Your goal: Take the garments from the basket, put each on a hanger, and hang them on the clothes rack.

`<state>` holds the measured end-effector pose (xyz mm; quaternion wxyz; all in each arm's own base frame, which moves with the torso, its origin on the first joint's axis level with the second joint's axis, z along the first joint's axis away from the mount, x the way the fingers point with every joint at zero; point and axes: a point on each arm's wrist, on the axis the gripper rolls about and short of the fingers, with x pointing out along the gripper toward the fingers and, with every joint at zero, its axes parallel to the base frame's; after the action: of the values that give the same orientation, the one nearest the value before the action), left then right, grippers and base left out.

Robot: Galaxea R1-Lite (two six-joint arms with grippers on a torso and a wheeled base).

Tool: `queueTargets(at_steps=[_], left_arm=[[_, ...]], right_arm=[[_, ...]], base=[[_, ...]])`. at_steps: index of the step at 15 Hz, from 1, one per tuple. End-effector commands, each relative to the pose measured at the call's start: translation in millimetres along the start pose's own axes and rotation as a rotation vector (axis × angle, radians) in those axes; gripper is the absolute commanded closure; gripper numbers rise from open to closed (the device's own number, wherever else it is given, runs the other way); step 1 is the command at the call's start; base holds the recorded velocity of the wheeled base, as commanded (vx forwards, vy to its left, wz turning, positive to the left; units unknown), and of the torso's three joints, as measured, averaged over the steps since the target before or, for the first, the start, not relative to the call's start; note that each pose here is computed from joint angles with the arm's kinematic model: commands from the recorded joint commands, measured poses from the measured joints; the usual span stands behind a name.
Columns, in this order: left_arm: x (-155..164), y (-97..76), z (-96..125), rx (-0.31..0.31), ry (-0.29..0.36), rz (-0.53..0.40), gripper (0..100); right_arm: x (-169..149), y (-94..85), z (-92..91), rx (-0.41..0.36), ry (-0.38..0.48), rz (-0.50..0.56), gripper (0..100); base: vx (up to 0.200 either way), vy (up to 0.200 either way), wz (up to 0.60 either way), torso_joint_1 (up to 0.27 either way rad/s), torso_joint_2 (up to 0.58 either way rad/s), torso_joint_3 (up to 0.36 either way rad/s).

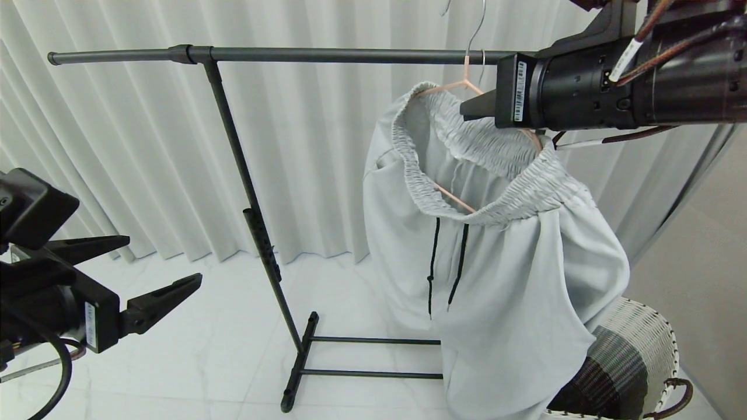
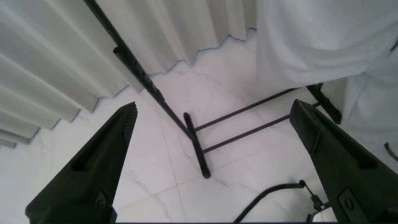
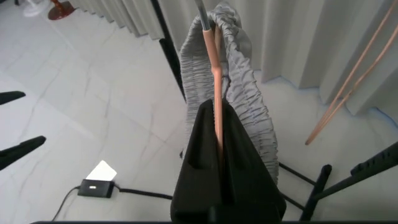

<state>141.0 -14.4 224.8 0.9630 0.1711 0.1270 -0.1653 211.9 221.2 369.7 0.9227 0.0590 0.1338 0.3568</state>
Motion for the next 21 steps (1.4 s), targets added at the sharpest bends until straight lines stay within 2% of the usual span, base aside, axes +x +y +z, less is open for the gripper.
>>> queueTargets(at_steps=[1, 2, 9, 17, 19, 21], left_arm=[[0.0, 0.7, 0.3, -0.002, 0.005, 0.019, 0], [0.1, 0.7, 0.3, -0.005, 0.009, 0.027, 0], [0.4, -0.3, -0.8, 0.002, 0.012, 0.023, 0], [1.3, -0.8, -1.3, 0.002, 0.015, 0.017, 0], [0.8, -2.1, -0.5, 0.007, 0.009, 0.009, 0], [1.6, -4.7, 0.3, 0.013, 0.005, -0.010, 0]], right_arm=[[4.2, -0.3, -1.3, 0.000, 0.005, -0.003, 100], [3.9, -0.1, -0.6, 0.000, 0.002, -0.002, 100], [9.2, 1.4, 0.6, 0.000, -0.002, 0.002, 100], [30.1, -1.3, -2.3, 0.001, 0.009, -0.011, 100], [34.5, -4.2, -4.0, 0.002, 0.015, -0.022, 100], [41.4, -15.2, -3.3, 0.008, 0.013, -0.054, 100]], base=[[0.000, 0.000, 0.00, 0.000, 0.00, 0.000], [0.000, 0.000, 0.00, 0.000, 0.00, 0.000], [0.200, 0.000, 0.00, 0.003, 0.00, 0.004], [0.200, 0.000, 0.00, 0.004, 0.00, 0.002], [0.000, 0.000, 0.00, 0.000, 0.00, 0.000], [0.000, 0.000, 0.00, 0.000, 0.00, 0.000]])
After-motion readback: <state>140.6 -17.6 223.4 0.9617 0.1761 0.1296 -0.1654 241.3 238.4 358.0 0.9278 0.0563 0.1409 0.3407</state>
